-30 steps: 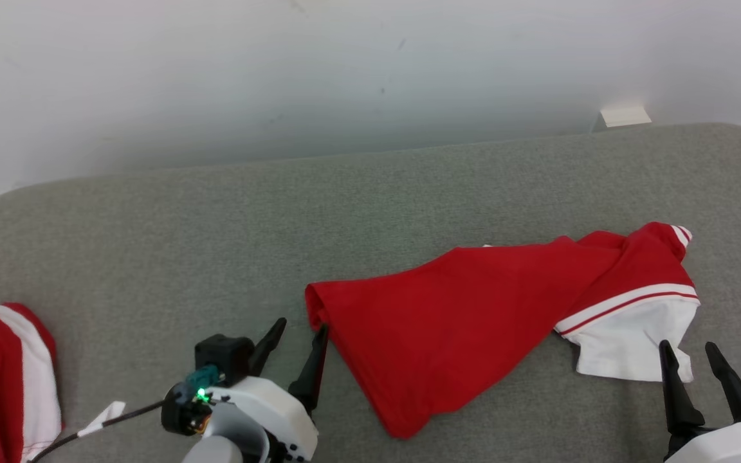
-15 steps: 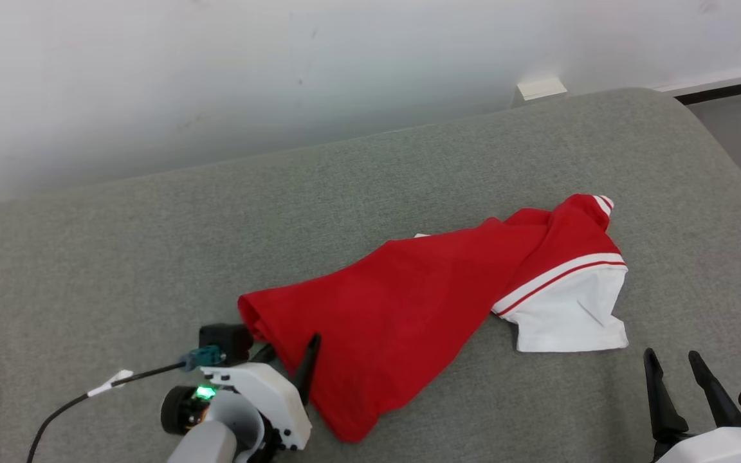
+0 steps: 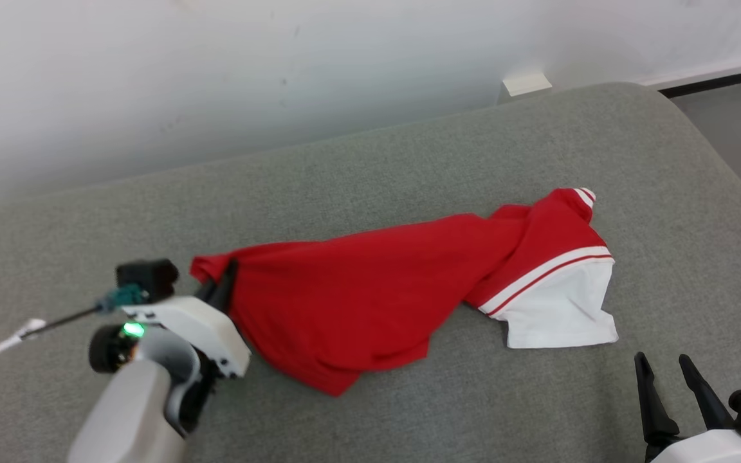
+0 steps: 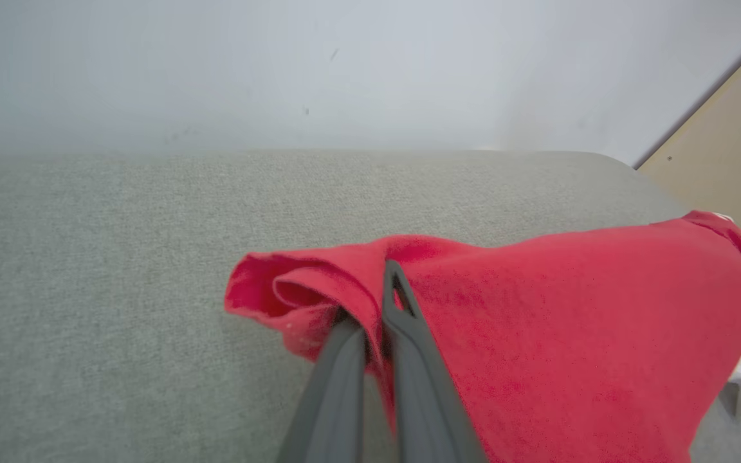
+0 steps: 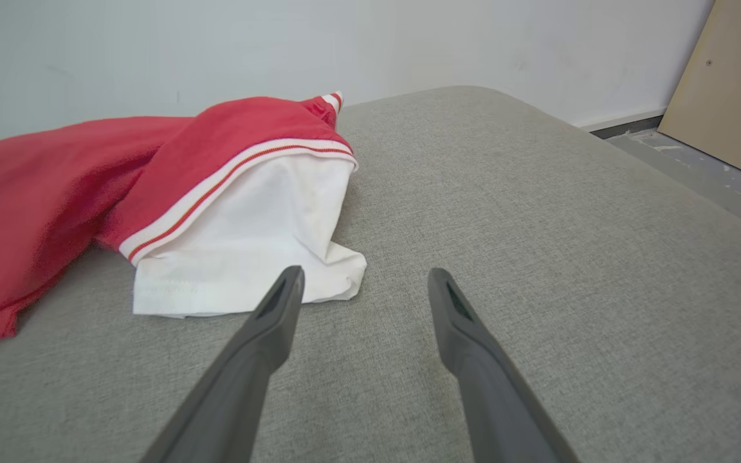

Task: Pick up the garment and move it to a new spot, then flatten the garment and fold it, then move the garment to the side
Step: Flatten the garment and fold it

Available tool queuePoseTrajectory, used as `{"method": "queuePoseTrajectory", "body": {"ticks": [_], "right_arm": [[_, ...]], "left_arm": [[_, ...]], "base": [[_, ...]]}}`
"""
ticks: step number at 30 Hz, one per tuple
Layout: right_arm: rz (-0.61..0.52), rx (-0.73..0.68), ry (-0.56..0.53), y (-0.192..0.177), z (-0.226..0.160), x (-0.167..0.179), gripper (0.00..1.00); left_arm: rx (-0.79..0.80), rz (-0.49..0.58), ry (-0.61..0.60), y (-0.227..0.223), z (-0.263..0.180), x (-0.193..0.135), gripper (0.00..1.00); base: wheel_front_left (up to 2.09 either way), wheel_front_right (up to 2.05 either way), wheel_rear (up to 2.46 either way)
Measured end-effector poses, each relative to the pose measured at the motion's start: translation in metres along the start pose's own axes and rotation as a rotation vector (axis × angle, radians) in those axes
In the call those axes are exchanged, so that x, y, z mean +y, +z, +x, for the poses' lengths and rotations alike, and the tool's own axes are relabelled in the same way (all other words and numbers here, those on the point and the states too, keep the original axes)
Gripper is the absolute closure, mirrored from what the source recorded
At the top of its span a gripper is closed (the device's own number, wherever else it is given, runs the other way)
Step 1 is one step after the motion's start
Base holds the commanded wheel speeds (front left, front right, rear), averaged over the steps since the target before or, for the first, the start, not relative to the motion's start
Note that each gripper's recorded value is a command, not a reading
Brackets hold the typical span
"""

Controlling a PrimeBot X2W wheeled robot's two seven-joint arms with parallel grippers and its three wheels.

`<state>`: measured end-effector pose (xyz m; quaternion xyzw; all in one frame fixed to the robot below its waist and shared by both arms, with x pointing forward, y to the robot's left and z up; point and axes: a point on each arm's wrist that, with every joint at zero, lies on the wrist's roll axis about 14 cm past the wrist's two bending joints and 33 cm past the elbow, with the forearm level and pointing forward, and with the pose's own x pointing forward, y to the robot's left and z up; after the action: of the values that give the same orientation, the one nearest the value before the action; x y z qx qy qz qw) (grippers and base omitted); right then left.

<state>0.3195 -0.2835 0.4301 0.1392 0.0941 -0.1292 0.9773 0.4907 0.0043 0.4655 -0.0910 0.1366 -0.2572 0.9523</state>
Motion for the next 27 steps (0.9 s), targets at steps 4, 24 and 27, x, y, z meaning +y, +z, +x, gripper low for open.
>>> {"method": "queuePoseTrajectory", "body": {"ticks": [4, 24, 27], "right_arm": [[-0.003, 0.016, -0.004, -0.004, 0.003, 0.000, 0.00], [-0.041, 0.083, -0.046, -0.023, 0.023, -0.009, 0.00], [-0.046, 0.072, -0.022, -0.018, 0.024, -0.004, 0.00]], "left_arm": [[-0.019, 0.007, 0.056, 0.017, 0.015, 0.025, 1.00], [-0.025, 0.011, 0.184, 0.008, 0.088, 0.089, 0.00], [-0.062, 0.019, 0.169, 0.018, 0.080, 0.081, 0.00]], "base": [[0.00, 0.00, 0.00], [0.00, 0.00, 0.00], [0.00, 0.00, 0.00]]}}
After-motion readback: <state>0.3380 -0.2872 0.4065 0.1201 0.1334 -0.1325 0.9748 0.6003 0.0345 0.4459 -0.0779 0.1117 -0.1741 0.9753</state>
